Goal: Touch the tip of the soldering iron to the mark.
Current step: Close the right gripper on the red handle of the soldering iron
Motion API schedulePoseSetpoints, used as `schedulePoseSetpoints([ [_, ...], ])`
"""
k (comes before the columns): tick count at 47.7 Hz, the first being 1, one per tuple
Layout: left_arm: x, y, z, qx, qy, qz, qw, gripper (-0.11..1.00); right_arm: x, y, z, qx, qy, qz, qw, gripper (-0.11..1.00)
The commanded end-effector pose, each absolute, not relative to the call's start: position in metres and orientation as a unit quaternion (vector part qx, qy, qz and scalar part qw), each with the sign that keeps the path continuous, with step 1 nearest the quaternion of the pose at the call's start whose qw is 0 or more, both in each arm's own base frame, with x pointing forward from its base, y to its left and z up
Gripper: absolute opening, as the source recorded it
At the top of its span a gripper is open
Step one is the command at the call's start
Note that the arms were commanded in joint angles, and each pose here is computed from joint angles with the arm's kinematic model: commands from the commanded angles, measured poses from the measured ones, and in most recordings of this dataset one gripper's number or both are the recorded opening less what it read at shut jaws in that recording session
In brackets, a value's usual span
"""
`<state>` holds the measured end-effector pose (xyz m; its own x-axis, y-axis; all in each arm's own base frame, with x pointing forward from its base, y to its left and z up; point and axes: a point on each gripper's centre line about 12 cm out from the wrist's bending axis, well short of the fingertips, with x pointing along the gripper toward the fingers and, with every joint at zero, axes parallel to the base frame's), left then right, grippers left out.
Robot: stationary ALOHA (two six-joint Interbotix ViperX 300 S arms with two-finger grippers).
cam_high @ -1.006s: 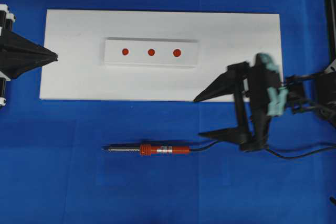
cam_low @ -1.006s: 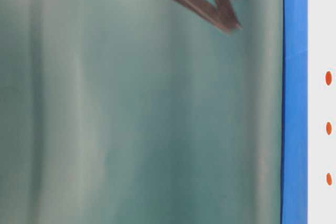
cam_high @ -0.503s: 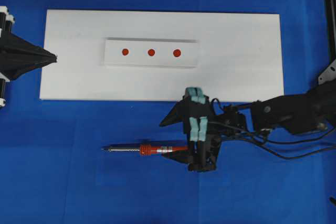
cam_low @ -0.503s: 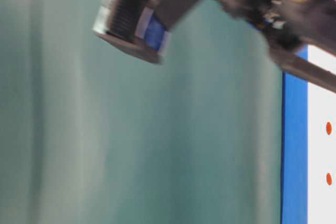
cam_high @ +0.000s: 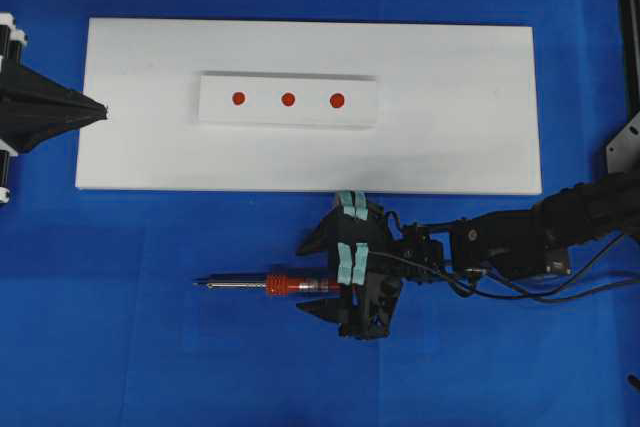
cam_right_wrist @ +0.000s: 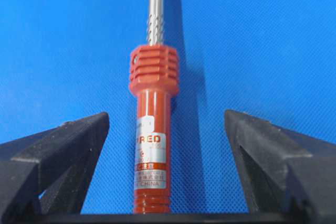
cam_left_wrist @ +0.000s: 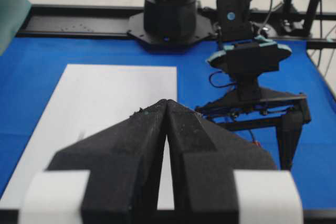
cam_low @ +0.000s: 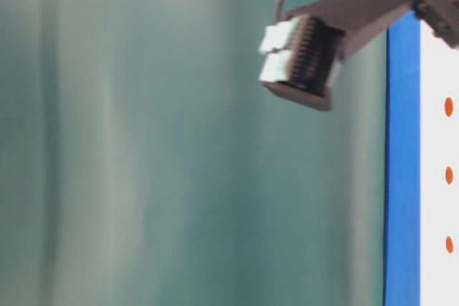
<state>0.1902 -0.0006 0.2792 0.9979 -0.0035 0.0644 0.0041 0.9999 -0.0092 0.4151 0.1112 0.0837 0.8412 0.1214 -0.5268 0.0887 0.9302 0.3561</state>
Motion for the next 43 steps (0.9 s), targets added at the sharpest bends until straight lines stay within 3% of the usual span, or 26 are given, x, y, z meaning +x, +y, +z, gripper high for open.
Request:
schedulePoseSetpoints([
  [1,0.192,-0.001,0.284,-0.005,-0.039,-0.002,0.999,0.00,0.421,0.116,0.095,0.191,0.263,0.015,0.946,0.83],
  [7,0.192,-0.001,0.283,-0.005,-0.038,-0.002,0.999,0.00,0.421,0.118,0.093,0.186,0.264,0.018,0.946,0.71],
  [14,0.191,-0.001,0.283,-0.005,-0.038,-0.002,0.999,0.00,0.420,0.117,0.092,0.182,0.264,0.019,0.947,0.28],
  [19,0.191,-0.001,0.284,-0.005,-0.038,-0.002,0.999,0.00,0.420,0.117,0.093,0.182,0.257,0.019,0.949,0.07],
  [34,0.191,-0.001,0.284,-0.005,-0.039,-0.002,0.999,0.00,0.421,0.116,0.101,0.185,0.241,0.020,0.953,0.06],
  [43,0.191,-0.001,0.283,-0.005,-0.038,-0.002,0.999,0.00,0.412,0.109,0.142,0.184,0.206,0.029,0.961,0.06],
])
